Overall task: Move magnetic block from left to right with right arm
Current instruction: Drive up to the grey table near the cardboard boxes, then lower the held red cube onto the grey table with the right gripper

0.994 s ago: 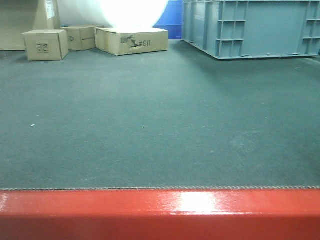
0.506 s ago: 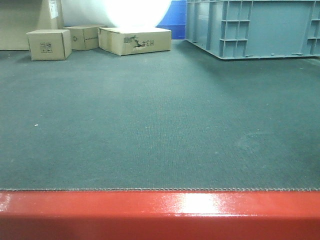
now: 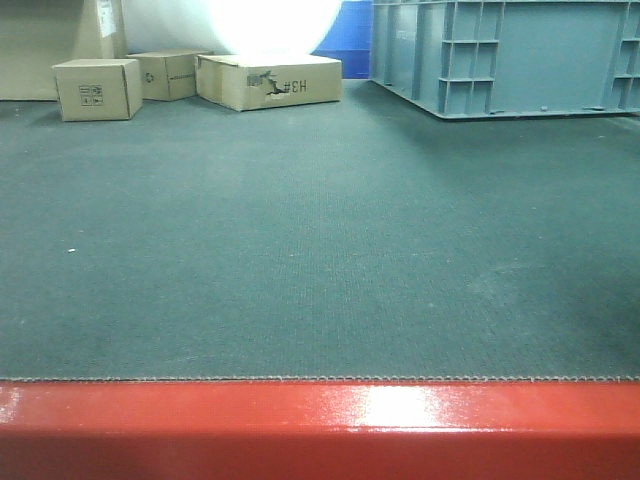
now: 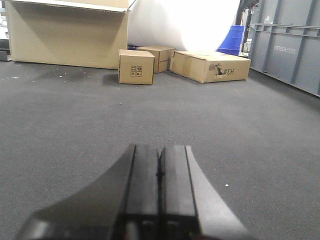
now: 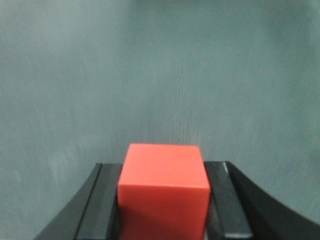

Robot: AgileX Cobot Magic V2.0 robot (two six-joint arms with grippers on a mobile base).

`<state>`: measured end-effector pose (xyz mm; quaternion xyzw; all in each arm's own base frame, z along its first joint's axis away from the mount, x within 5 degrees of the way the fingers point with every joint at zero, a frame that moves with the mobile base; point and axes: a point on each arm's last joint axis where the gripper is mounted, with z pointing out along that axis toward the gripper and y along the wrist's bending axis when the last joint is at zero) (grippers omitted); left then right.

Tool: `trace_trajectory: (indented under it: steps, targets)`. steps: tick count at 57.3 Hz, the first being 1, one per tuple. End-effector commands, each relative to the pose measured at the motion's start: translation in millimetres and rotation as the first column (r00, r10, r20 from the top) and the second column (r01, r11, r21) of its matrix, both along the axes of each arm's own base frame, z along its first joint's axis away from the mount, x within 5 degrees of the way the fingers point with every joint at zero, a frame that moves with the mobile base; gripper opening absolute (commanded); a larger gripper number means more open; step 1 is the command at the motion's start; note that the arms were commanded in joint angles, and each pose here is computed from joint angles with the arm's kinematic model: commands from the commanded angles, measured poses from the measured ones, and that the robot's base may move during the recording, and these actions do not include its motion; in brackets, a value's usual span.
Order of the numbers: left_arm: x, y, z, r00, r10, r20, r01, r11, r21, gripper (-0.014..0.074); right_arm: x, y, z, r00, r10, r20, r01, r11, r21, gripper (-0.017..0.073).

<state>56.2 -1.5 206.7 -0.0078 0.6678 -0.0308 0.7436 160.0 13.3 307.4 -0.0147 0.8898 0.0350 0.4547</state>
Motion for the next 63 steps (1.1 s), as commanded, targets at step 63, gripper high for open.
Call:
trace_trajectory:
  steps: [63]
  targets:
    - [-2,0.9,6,0.996,0.009,0.09,-0.008,1.0,-0.009,-0.0126,174,236,-57,0.729,0.128,-0.672,-0.071,0.991,0.111,0.0383]
